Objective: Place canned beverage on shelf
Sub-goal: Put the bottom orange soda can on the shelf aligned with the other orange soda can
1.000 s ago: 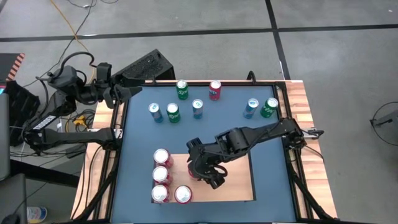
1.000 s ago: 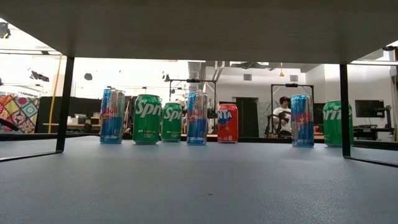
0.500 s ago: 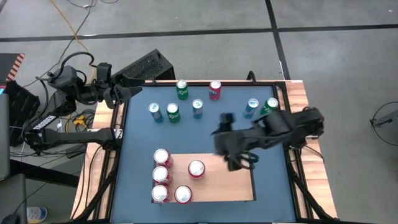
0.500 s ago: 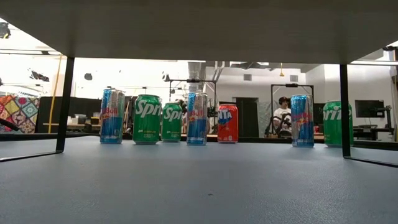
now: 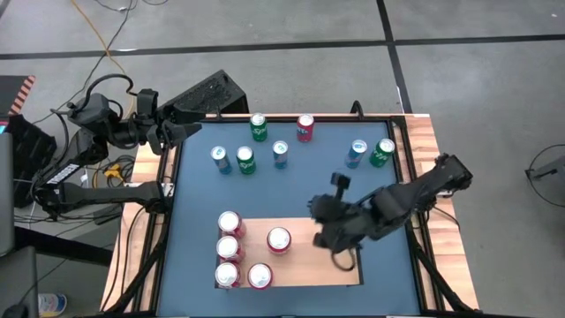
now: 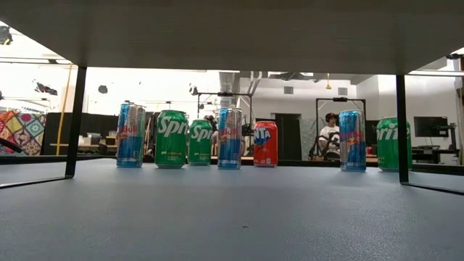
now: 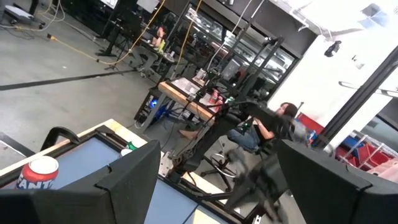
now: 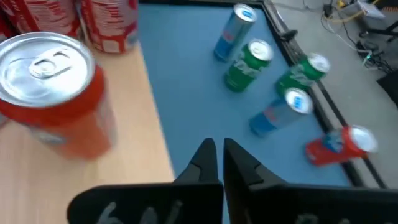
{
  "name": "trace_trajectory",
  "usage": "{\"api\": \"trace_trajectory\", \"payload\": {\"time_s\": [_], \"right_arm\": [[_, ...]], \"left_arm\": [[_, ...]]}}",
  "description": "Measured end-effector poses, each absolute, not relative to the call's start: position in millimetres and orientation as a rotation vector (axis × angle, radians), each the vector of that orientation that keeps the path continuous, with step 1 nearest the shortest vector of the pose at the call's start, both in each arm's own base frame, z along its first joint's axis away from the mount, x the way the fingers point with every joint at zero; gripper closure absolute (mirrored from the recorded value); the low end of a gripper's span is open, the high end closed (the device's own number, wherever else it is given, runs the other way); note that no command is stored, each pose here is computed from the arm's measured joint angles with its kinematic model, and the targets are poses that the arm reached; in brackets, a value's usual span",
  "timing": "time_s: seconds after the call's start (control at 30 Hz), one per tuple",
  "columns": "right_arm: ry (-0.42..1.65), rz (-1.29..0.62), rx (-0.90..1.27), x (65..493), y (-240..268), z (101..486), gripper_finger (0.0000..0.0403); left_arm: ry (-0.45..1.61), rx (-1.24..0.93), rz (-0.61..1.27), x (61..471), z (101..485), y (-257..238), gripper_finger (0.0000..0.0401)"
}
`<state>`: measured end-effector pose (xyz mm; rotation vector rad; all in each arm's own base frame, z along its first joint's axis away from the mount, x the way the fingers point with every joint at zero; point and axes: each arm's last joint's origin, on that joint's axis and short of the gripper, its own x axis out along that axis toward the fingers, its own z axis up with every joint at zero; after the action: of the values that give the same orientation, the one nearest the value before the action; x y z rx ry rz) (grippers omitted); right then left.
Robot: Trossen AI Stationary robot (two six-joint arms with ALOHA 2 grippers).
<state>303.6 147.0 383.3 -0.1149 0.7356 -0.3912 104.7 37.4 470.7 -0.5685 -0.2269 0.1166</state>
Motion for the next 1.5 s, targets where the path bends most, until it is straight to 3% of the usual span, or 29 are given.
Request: {"api": "trace_trajectory", "payload": {"time_s": [0.2, 0.67, 1.0, 1.5], "right_arm": [[0.642, -0.426, -0.056, 317.6, 158.0, 344.4, 0.0401], [0.482, -0.51, 0.078, 319.5, 174.6, 292.3, 0.0403], [0.425, -0.536, 0.146, 319.5, 176.0, 276.4, 0.0403], [0.407, -0.427, 0.14, 334.9, 171.0, 283.3, 0.0403]], "left_arm": [[-0.227, -0.568, 0.117, 104.7, 470.7, 37.4, 0.0092], [-0.232, -0.551, 0.137, 104.6, 470.7, 38.0, 0.0092], [-0.234, -0.551, 0.142, 104.6, 470.7, 38.1, 0.0092], [-0.242, -0.556, 0.169, 104.5, 470.6, 39.0, 0.0092]]}}
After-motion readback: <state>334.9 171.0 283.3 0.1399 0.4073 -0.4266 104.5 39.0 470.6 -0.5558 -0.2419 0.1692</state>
